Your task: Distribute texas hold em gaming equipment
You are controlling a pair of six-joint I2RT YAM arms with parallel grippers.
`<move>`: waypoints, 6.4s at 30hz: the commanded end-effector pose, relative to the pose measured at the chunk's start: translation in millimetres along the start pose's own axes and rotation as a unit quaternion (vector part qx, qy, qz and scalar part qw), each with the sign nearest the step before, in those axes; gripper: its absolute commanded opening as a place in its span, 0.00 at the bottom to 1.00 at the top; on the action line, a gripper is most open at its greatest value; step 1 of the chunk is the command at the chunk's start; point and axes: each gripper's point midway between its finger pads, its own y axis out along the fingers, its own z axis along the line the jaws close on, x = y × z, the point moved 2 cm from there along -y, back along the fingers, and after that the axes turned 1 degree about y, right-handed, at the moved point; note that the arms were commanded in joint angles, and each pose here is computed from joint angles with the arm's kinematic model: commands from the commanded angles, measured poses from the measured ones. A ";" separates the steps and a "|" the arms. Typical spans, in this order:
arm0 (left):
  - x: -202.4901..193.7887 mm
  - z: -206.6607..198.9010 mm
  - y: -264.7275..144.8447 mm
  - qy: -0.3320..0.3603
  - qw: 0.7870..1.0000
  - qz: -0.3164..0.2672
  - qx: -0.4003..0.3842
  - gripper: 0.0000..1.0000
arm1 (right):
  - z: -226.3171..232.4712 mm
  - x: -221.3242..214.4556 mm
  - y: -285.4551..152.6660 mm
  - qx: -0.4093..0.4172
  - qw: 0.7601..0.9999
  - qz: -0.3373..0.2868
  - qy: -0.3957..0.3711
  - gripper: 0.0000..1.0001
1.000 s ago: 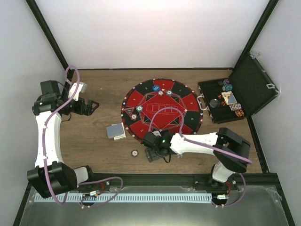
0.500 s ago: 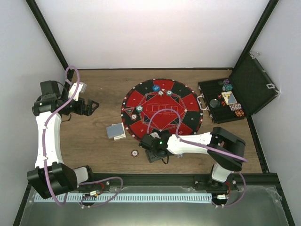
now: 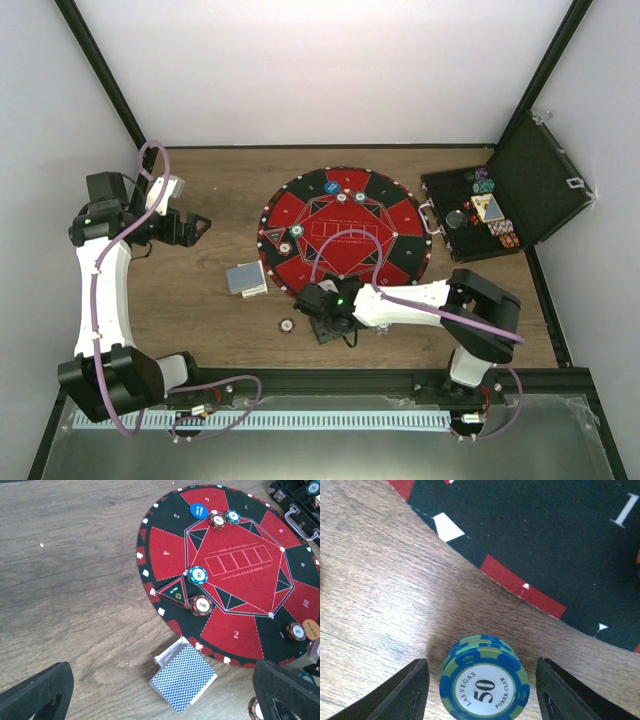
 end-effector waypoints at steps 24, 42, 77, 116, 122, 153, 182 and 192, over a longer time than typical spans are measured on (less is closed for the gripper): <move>0.5 -2.6 -1.9 0.003 1.000 -0.010 -0.003 1.00 | 7.6 9.4 -10.7 -0.003 1.000 -0.006 -0.018 0.56; -0.1 -2.4 -2.0 0.004 1.000 -0.010 -0.001 1.00 | 7.6 5.1 -4.4 -0.003 1.000 0.003 -0.021 0.46; 4.7 -3.9 -7.0 0.007 1.000 -0.012 0.000 1.00 | -159.4 106.9 -29.6 -0.095 0.983 -0.085 0.135 0.25; 9.0 -3.6 -5.7 0.007 1.000 -0.015 -0.008 1.00 | -139.3 41.0 -55.7 -0.066 0.983 -0.043 0.167 0.80; 9.2 -3.8 -4.0 0.004 1.000 -0.016 -0.013 1.00 | -124.1 7.4 -60.1 -0.069 0.979 -0.009 0.192 0.80; 3.9 0.3 2.6 0.002 1.000 -0.010 -0.014 1.00 | -115.9 -34.5 -44.8 -0.047 0.976 0.018 0.210 0.64; 4.8 -1.0 -0.9 0.006 1.000 -0.010 -0.008 1.00 | -110.4 -32.0 -44.2 -0.038 0.979 0.019 0.202 0.24; 5.5 -1.5 -1.1 0.004 1.000 -0.011 -0.011 1.00 | -91.6 18.7 -84.3 -0.020 0.983 -0.028 0.178 0.19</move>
